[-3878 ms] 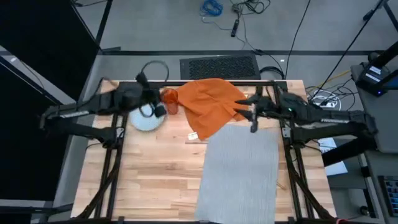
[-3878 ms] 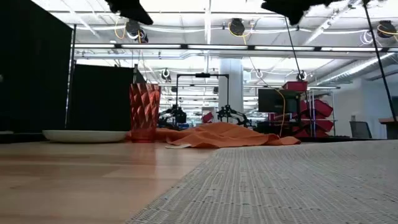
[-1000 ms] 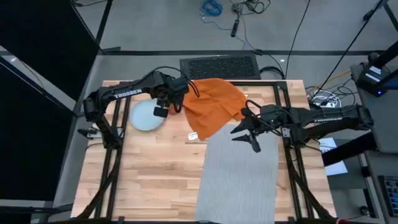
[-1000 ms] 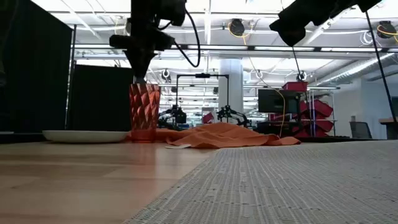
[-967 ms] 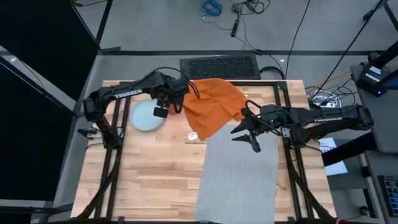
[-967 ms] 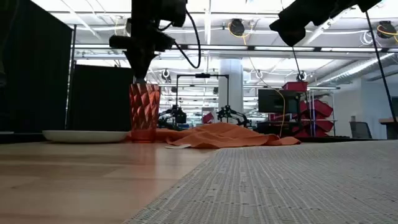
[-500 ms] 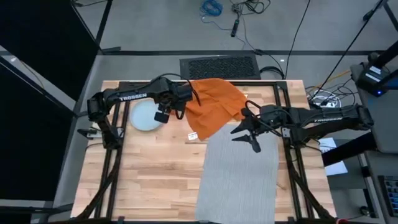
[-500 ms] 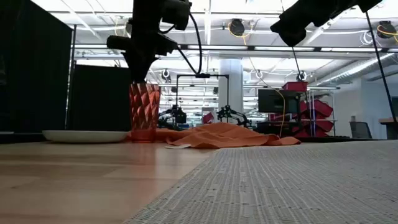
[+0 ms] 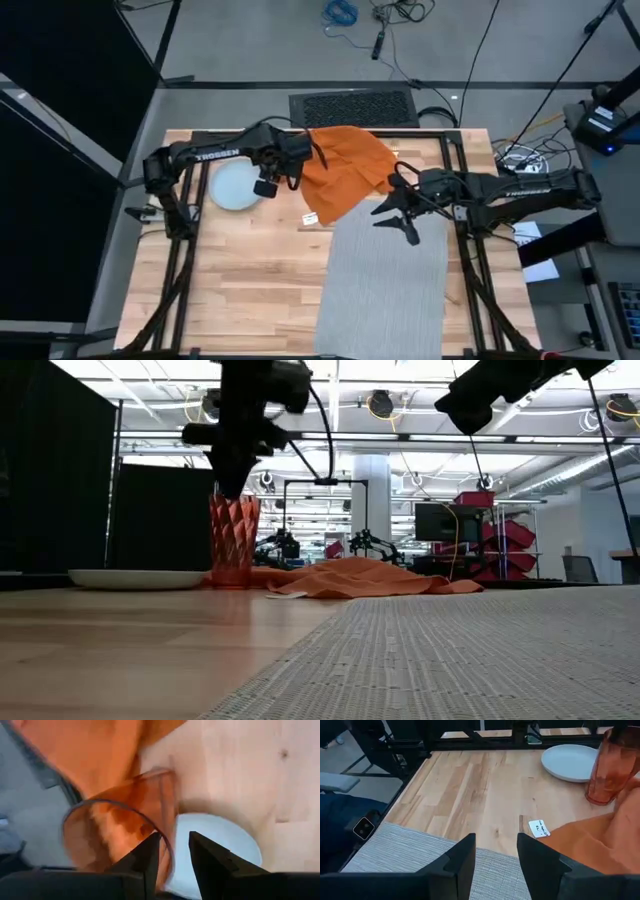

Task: Set table place
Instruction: Move the brown cup

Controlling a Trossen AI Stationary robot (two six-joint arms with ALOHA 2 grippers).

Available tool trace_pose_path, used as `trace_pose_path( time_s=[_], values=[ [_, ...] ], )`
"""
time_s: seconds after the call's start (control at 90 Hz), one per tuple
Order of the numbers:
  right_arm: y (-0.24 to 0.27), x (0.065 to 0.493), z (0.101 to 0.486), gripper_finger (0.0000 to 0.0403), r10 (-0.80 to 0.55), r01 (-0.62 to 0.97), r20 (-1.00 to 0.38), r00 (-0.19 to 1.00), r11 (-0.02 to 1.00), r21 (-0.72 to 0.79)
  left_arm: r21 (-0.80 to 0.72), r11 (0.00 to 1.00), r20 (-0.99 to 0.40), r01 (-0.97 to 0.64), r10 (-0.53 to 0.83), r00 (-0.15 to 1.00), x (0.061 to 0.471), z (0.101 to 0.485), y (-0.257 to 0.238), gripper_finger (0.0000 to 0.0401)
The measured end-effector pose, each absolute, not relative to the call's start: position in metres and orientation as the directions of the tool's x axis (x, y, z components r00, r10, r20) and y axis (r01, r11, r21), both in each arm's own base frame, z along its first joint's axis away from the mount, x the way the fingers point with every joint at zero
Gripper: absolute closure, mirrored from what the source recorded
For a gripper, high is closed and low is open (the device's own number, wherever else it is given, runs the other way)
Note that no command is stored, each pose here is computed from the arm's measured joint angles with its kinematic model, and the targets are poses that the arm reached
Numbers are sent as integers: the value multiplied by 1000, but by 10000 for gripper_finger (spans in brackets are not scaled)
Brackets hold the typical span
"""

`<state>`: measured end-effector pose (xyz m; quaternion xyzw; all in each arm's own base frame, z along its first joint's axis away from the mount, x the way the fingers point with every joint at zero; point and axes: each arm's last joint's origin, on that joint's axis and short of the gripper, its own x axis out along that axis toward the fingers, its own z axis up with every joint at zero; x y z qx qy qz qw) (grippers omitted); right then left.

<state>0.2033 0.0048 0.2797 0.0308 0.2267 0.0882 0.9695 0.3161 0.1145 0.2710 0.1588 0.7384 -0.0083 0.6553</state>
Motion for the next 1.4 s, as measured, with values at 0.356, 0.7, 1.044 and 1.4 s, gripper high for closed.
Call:
trace_pose_path(
  time_s=[0.356,0.7,1.044,1.4],
  values=[
    [11,202,278,271,213,-184,-449,868,977,108,286,924,-924,253,336,-181,322,253,129,343],
    [11,202,278,271,208,-179,-454,866,978,107,266,928,-940,262,310,-143,323,256,126,400],
    [11,202,278,271,208,-171,-455,866,978,121,271,914,-944,303,314,-104,328,297,111,401],
    [15,199,236,271,223,-142,-452,864,968,206,340,877,-940,340,324,104,340,340,104,401]
  ],
)
